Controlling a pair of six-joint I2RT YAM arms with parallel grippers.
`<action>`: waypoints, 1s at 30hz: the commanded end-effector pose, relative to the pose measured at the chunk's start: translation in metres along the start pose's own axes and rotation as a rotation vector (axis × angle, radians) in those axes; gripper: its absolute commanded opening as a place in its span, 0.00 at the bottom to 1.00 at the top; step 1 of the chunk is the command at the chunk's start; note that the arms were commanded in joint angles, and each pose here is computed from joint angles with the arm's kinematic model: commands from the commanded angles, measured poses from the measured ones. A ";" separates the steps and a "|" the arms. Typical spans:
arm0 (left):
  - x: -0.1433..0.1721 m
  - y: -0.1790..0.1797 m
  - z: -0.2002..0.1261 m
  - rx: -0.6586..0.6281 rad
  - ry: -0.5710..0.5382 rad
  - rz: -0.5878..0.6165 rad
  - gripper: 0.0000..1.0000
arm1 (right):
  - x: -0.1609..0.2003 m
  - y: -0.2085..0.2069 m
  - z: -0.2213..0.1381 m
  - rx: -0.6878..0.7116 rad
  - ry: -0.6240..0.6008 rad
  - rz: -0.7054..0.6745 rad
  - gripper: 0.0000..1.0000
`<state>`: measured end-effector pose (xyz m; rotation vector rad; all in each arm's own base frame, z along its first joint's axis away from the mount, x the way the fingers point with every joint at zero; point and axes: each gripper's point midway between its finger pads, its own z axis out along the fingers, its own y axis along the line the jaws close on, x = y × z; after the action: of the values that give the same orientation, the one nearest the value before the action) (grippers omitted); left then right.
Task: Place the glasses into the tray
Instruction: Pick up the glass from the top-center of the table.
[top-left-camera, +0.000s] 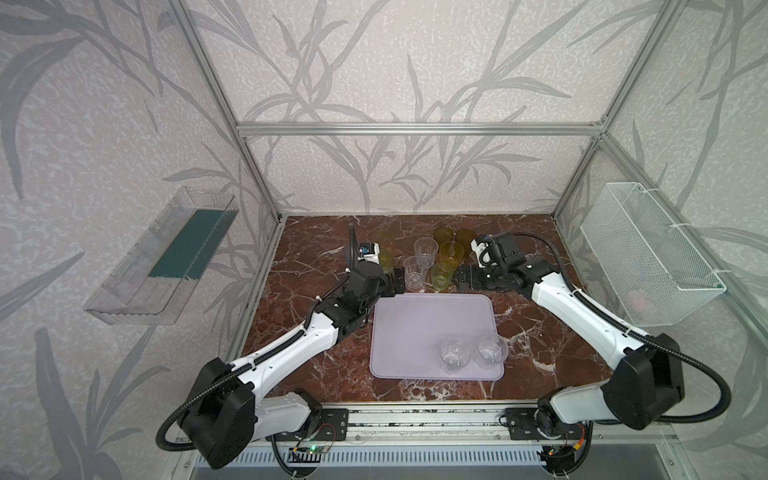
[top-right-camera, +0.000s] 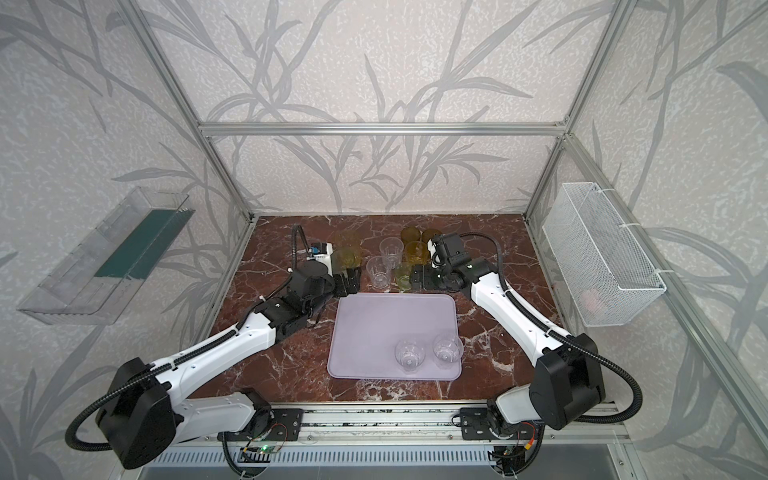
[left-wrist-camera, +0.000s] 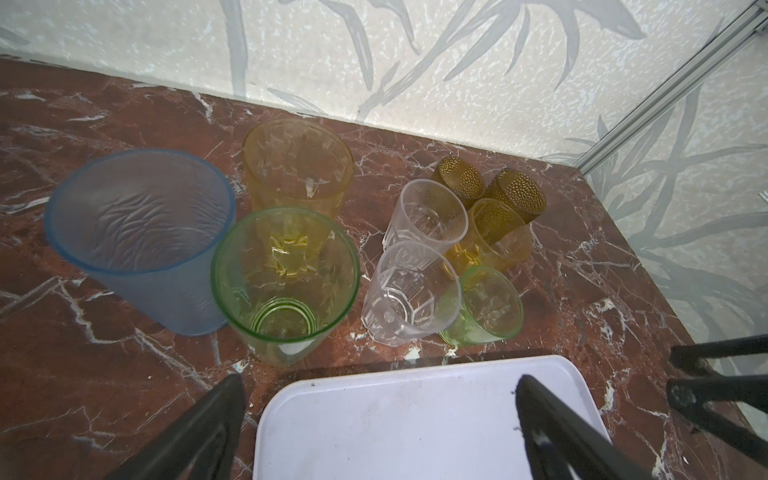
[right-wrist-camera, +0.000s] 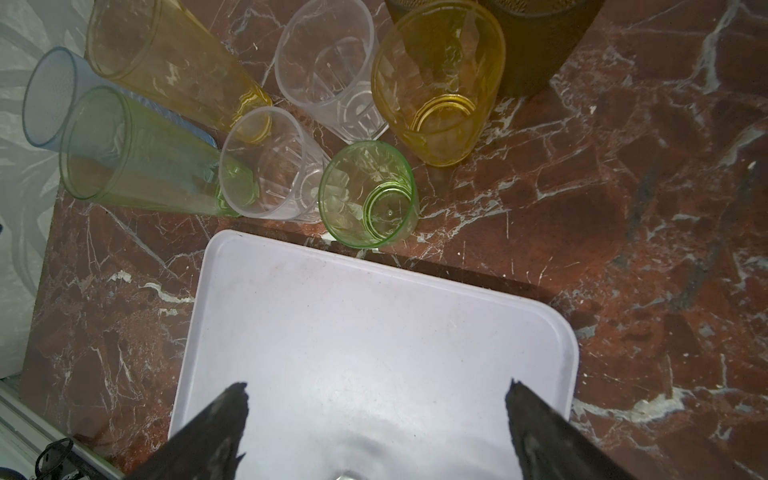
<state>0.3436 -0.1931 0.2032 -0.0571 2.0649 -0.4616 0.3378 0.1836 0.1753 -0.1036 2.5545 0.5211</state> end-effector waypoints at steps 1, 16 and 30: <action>-0.004 0.000 -0.009 0.019 -0.010 -0.008 0.99 | -0.007 -0.001 0.008 0.000 -0.010 0.014 0.95; 0.001 -0.005 -0.016 0.067 0.009 -0.004 0.99 | -0.037 -0.018 0.036 0.061 -0.045 0.042 0.68; 0.000 -0.006 -0.019 0.078 0.013 0.004 0.99 | -0.068 -0.035 0.064 0.079 -0.040 0.088 0.62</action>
<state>0.3290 -0.1968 0.2103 -0.0132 2.0633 -0.5452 0.4245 0.1736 0.1463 0.0448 2.5513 0.4504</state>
